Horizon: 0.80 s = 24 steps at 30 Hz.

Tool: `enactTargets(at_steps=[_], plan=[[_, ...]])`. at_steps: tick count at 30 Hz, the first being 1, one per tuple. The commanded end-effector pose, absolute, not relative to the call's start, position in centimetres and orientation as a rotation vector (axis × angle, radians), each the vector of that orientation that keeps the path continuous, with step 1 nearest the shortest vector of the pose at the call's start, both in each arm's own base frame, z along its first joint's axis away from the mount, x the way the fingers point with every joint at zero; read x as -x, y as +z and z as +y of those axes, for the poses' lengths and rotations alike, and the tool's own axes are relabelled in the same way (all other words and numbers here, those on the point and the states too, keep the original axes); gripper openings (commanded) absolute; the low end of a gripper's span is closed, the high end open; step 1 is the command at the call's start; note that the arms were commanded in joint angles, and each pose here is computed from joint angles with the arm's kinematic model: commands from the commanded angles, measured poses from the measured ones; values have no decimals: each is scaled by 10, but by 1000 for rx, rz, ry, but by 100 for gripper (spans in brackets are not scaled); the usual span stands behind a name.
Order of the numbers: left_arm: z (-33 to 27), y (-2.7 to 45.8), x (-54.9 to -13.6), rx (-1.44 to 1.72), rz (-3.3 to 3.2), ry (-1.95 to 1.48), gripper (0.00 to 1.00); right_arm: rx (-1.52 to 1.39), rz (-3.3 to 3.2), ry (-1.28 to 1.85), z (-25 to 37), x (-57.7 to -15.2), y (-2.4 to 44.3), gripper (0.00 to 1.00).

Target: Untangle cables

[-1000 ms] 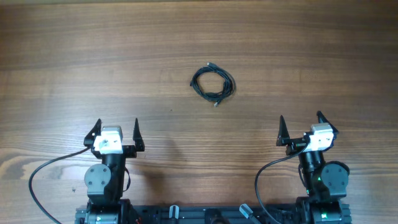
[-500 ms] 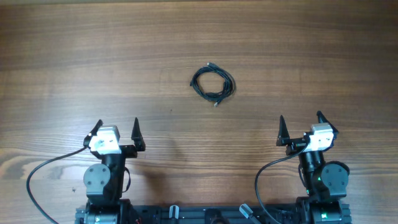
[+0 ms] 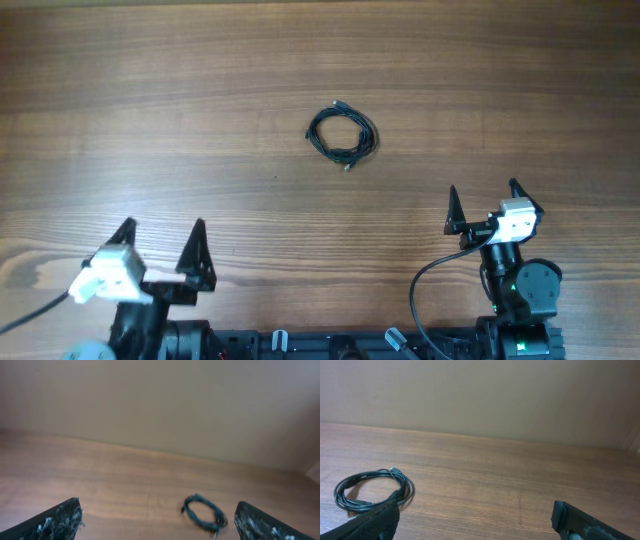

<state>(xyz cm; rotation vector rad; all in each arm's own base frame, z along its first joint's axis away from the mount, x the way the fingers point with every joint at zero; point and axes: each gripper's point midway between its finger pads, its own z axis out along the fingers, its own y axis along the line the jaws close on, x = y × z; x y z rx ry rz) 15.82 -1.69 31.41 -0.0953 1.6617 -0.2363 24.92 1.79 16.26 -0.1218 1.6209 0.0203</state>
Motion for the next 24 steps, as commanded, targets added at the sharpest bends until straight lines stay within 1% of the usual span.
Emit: enactTargets(at_steps=[1,4,10,13,16,19,24], plan=[[-23,341,-143,-1,1644,-200,100,112,1624,35,18,-249,162,100],[-23,353,-136,-1,1624,-206,100,113,1624,35,18,-249,162,100],[-21,349,-137,9,1639,-195,100,112,1624,35,18,-249,162,100],[-21,335,-141,19,1707,-197,100,112,1624,35,18,-249,162,100],[-32,324,-156,-5,1811,-271,100,112,1624,35,18,-249,162,100],[-37,337,-169,1,1852,-316,100,113,1624,34,18,-249,162,100],[-36,374,-185,-4,1843,-304,100,113,1624,34,18,-249,162,100]])
